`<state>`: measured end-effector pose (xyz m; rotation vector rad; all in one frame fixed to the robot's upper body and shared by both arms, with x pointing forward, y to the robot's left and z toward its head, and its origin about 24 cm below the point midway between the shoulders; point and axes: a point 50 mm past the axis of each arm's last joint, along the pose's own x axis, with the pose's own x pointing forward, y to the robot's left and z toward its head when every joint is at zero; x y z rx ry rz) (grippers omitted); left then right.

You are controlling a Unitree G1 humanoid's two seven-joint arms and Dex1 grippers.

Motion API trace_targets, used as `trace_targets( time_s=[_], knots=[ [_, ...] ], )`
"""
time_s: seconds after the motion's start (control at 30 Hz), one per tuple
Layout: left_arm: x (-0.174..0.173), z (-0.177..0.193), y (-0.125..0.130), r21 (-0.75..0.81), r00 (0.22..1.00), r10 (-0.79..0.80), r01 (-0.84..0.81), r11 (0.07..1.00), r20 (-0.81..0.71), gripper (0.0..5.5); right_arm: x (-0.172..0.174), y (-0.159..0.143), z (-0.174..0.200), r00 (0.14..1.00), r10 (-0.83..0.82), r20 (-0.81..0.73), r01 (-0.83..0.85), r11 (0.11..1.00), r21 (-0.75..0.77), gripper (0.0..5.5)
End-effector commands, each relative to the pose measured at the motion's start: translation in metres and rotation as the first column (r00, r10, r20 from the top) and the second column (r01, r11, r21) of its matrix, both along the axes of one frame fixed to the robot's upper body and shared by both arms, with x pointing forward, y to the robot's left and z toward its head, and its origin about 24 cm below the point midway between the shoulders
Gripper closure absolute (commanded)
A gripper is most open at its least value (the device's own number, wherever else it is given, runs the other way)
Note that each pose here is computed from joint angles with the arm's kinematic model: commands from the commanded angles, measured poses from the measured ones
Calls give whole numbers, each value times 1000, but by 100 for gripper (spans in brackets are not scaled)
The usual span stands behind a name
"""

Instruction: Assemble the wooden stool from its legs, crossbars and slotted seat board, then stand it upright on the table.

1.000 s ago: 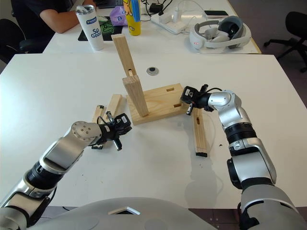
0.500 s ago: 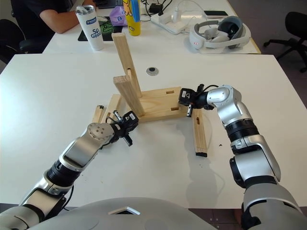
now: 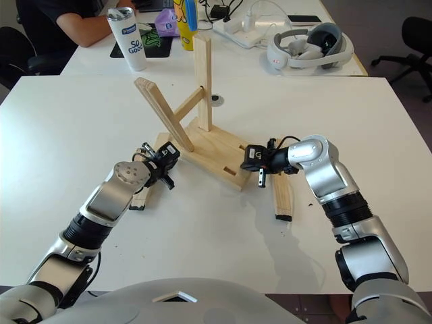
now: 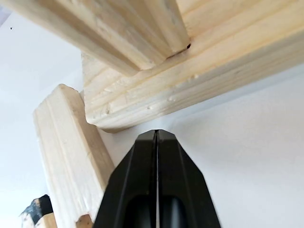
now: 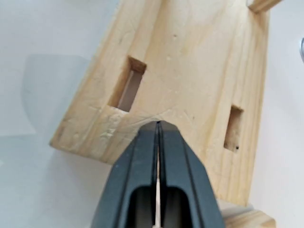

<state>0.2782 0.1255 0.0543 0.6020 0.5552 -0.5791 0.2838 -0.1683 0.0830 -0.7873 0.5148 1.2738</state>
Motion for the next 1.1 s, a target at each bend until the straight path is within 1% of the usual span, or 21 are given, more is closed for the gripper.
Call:
trace_targets(
  time_s=[0.03,0.1,0.17,0.23,0.27,0.33,0.4,0.47,0.53,0.57,0.63,0.77,0.9,1.0,1.1],
  knots=[
    [1,0,-2,-22,1000,-6,6,1000,-5,549,-16,20,-14,995,24,-93,-17,997,71,550],
    [1,0,-3,-19,1000,-14,14,1000,-6,549,-13,22,-6,998,-9,-66,16,994,108,550],
    [1,0,-3,-17,1000,-17,17,1000,-5,549,-4,15,6,998,-68,-13,69,990,127,550],
    [1,1,-2,-14,1000,-22,22,1000,-3,549,1,7,26,992,-120,30,112,977,183,550],
    [1,1,-2,-11,1000,-27,27,1000,-2,549,1,2,37,989,-142,44,130,969,208,550],
    [2,1,-1,-8,999,-32,32,999,-3,549,-4,-6,57,983,-180,26,165,945,282,550],
    [2,2,1,-2,1000,-28,28,1000,-1,549,-3,-15,68,967,-250,53,224,928,296,550],
    [2,2,2,1,1000,-27,27,1000,0,549,9,-27,57,928,-343,144,312,928,202,550],
    [1,1,-1,-3,999,-38,38,999,-3,549,23,-36,35,889,-399,225,388,917,95,550],
    [1,1,-3,-5,999,-47,47,999,-5,549,28,-37,24,881,-408,242,407,912,57,550],
    [1,1,-6,-6,998,-61,61,998,-6,549,35,-34,10,872,-426,241,427,903,49,550],
    [3,1,-9,-6,997,-78,78,997,-6,549,38,-19,-11,904,-390,175,384,921,67,550],
    [5,2,-8,-3,996,-85,85,996,-5,549,34,-9,-15,931,-341,130,331,939,93,550],
    [4,0,-8,-3,997,-82,82,997,-8,549,24,-5,-17,958,-279,67,274,958,82,550],
    [3,-2,-9,-15,996,-85,84,996,-17,549,7,-4,-14,980,-198,-7,199,978,61,550]
  ],
)
